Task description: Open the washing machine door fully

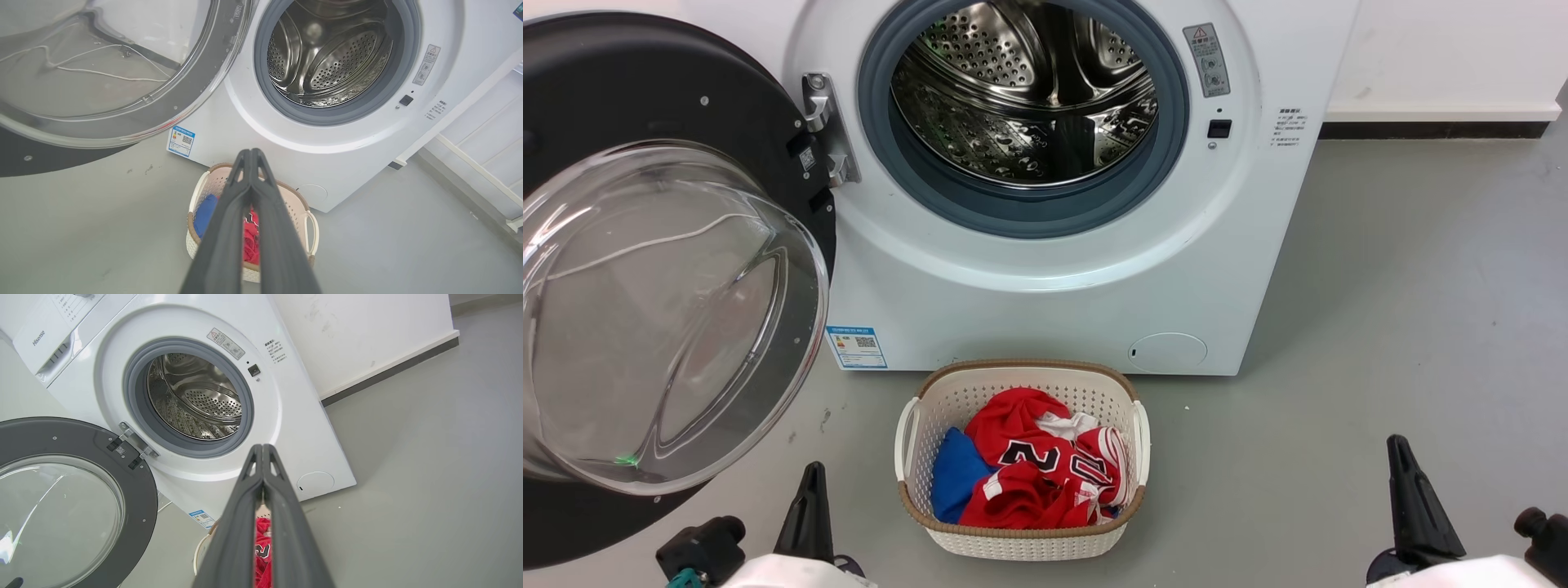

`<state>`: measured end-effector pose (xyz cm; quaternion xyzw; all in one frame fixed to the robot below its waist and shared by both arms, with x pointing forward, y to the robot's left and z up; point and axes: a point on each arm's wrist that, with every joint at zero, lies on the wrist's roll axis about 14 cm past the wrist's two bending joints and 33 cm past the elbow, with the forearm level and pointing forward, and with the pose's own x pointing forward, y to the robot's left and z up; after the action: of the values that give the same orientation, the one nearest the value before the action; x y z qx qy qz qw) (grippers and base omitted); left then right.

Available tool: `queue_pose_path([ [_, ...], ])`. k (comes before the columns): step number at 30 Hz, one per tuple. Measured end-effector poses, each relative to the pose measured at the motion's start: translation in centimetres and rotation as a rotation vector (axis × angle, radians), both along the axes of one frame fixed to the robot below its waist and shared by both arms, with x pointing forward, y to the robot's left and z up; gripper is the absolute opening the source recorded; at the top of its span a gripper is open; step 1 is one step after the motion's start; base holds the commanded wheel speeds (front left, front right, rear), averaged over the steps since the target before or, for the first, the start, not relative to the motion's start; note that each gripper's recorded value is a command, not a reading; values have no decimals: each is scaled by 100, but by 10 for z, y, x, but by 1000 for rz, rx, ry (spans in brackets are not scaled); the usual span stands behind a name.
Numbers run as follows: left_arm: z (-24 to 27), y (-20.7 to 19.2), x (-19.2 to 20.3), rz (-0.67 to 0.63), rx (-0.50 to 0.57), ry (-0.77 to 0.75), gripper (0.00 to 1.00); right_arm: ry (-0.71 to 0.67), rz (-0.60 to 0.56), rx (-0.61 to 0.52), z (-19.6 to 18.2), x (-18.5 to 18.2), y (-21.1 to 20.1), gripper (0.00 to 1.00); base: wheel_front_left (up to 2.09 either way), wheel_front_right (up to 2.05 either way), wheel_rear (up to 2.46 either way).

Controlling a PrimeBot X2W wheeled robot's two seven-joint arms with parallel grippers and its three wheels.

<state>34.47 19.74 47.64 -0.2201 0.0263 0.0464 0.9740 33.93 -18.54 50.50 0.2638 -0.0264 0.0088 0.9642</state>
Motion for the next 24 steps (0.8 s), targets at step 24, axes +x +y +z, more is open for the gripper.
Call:
queue_pose_path([
  [24,2,4,13,25,-365,2,0,37,-13,334,-3,16,-7,0,0,0,0],
])
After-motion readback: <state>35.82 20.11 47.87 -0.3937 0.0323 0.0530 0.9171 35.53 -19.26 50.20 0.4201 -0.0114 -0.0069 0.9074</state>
